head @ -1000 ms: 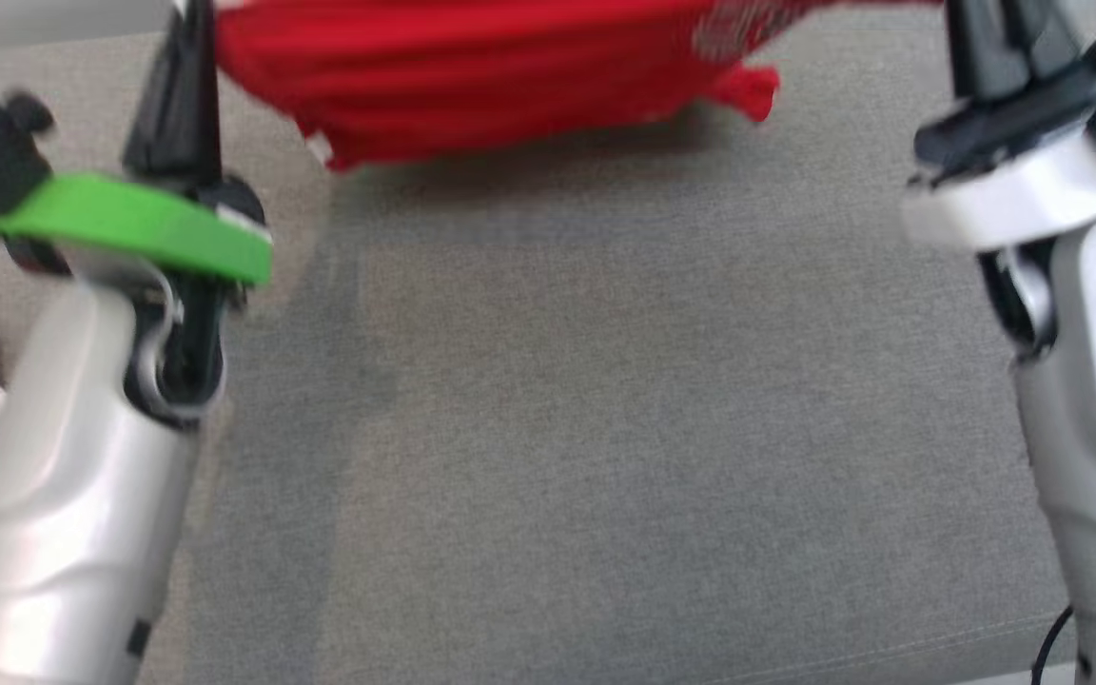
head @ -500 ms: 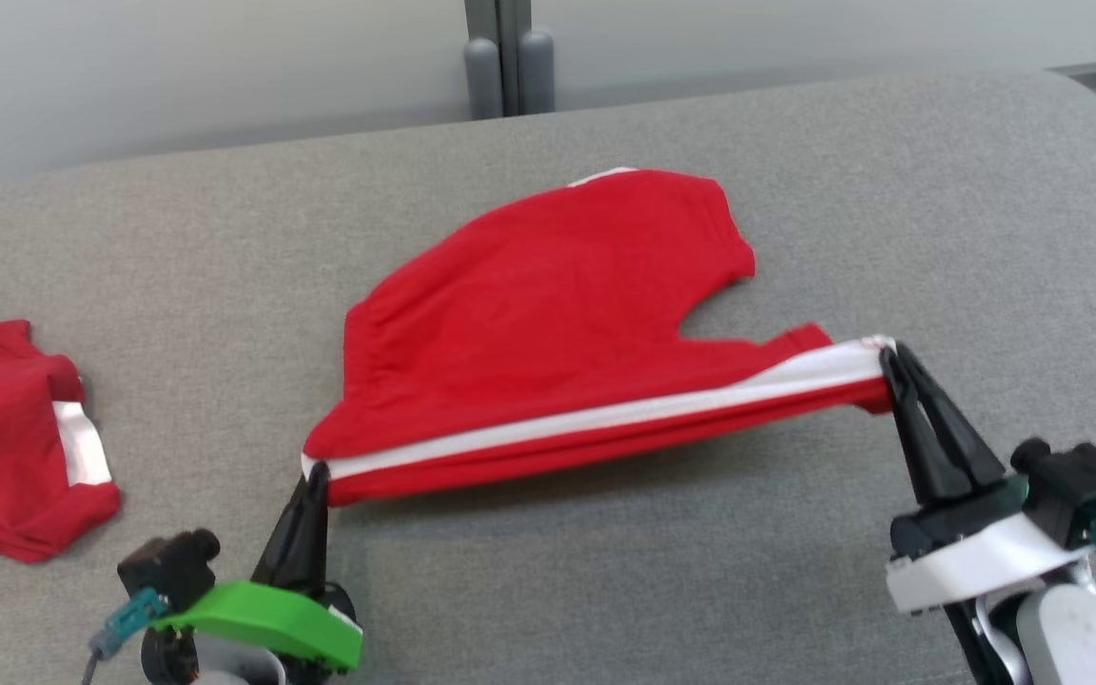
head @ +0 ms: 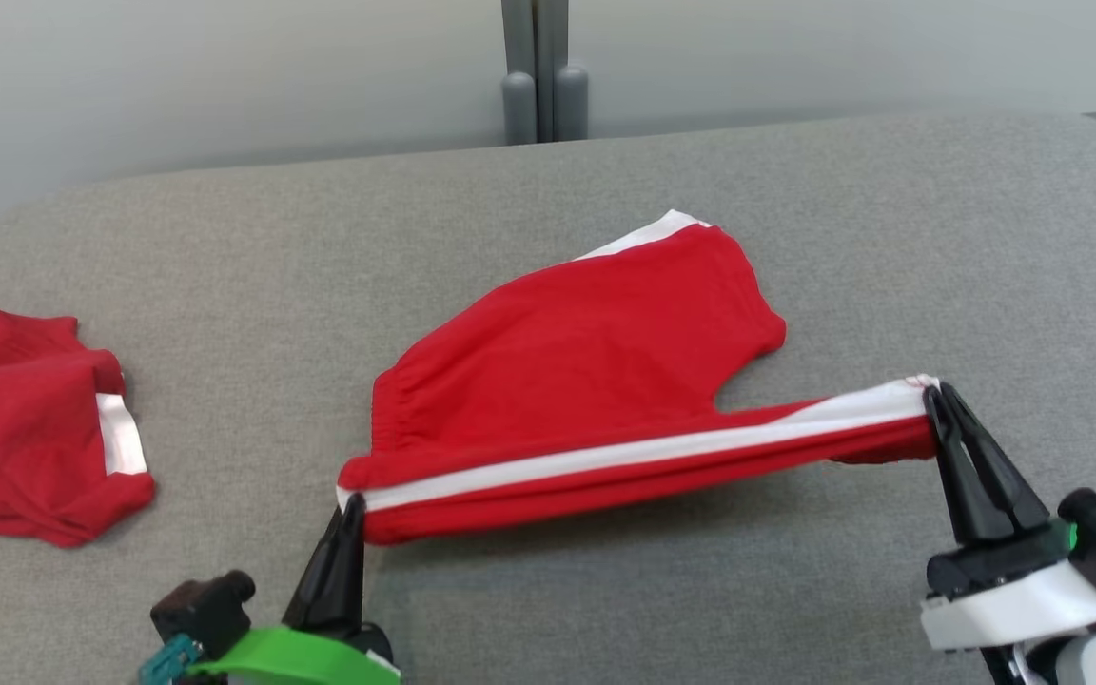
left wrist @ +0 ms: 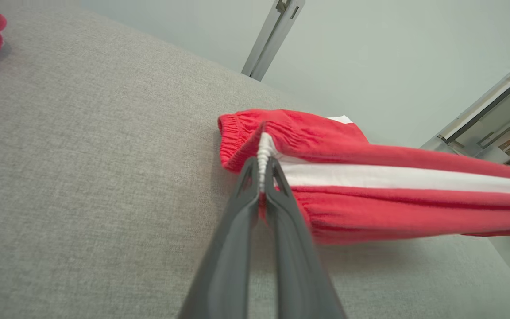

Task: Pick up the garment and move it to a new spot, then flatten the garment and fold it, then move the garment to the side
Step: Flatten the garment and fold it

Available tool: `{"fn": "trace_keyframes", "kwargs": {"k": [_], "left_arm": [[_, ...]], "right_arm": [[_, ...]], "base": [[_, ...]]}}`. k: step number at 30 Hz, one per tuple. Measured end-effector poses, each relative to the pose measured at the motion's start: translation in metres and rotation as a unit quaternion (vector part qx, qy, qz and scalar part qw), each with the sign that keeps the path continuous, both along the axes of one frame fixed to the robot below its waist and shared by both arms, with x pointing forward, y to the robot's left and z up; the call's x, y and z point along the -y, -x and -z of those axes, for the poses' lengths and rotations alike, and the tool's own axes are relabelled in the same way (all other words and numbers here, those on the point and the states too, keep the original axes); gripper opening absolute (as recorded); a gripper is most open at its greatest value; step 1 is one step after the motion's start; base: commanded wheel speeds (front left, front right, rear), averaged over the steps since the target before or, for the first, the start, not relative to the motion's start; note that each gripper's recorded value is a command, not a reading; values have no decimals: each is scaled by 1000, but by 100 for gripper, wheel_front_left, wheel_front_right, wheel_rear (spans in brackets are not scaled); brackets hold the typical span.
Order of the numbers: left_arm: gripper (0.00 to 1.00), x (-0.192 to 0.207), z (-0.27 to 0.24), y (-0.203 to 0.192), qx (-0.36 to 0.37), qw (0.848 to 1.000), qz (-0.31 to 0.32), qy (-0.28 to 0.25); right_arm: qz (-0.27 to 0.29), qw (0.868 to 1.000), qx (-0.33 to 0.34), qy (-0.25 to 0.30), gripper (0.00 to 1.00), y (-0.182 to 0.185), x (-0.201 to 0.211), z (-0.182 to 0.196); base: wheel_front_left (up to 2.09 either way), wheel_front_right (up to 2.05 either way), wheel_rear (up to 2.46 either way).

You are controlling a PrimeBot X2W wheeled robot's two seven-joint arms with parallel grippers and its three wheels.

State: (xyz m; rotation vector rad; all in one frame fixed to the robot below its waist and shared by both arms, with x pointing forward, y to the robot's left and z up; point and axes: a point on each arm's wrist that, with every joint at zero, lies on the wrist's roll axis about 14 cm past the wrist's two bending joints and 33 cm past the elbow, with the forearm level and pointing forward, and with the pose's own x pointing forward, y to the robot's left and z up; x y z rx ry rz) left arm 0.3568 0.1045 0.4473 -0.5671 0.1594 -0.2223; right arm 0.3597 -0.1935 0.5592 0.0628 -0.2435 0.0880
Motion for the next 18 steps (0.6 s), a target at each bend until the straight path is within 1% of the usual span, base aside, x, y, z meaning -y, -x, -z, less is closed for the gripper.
{"fn": "trace_keyframes", "kwargs": {"k": [4, 11, 15, 18], "left_arm": [[0, 7, -15, -27, 27, 1000, 11, -1], [0, 15, -19, -72, 41, 999, 24, -6], [0, 13, -10, -95, 32, 999, 23, -8], [0, 9, -1, -109, 23, 999, 20, -11]], "right_arm": [[-10, 1000, 12, 22, 0, -33, -5, -7], [-22, 997, 12, 74, 0, -111, -12, -12], [-30, 995, -6, 97, 0, -155, -21, -3], [-40, 993, -26, 109, 0, -183, -32, 11]], "base": [[0, 0, 0], [0, 0, 0], [0, 0, 0], [0, 0, 0]]}}
